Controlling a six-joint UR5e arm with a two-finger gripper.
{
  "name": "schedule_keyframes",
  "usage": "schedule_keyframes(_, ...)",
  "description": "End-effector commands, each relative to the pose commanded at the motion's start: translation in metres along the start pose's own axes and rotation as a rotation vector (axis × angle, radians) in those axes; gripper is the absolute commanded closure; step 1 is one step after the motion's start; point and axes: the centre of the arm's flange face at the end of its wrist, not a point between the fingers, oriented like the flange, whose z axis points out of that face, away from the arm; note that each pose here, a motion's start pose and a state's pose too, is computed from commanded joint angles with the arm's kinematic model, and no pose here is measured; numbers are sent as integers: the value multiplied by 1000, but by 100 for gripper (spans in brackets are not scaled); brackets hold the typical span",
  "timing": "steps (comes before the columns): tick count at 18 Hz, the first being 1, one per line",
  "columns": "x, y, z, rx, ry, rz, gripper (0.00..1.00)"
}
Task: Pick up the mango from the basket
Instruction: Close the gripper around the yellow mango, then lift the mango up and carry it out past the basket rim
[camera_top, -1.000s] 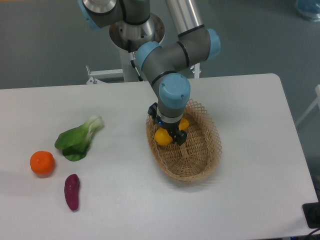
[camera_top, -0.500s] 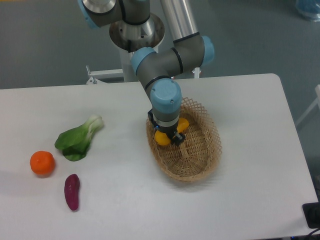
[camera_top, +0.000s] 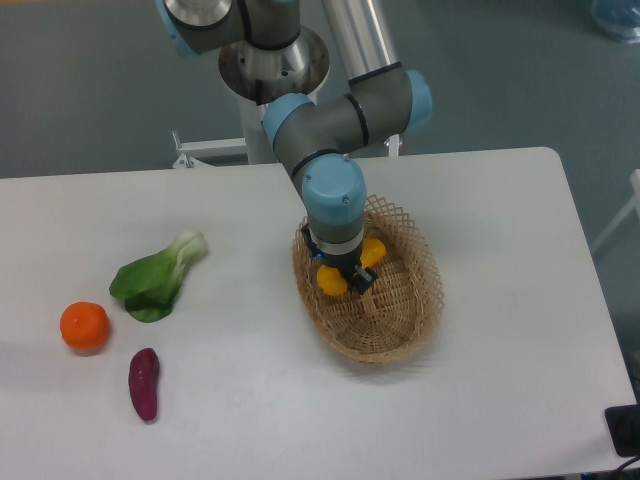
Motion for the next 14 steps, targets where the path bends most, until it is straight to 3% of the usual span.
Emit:
schedule_keyframes(9, -44, 27, -40, 40, 35, -37, 59)
schedule_keyframes(14, -67, 38, -61, 59, -4, -64, 59)
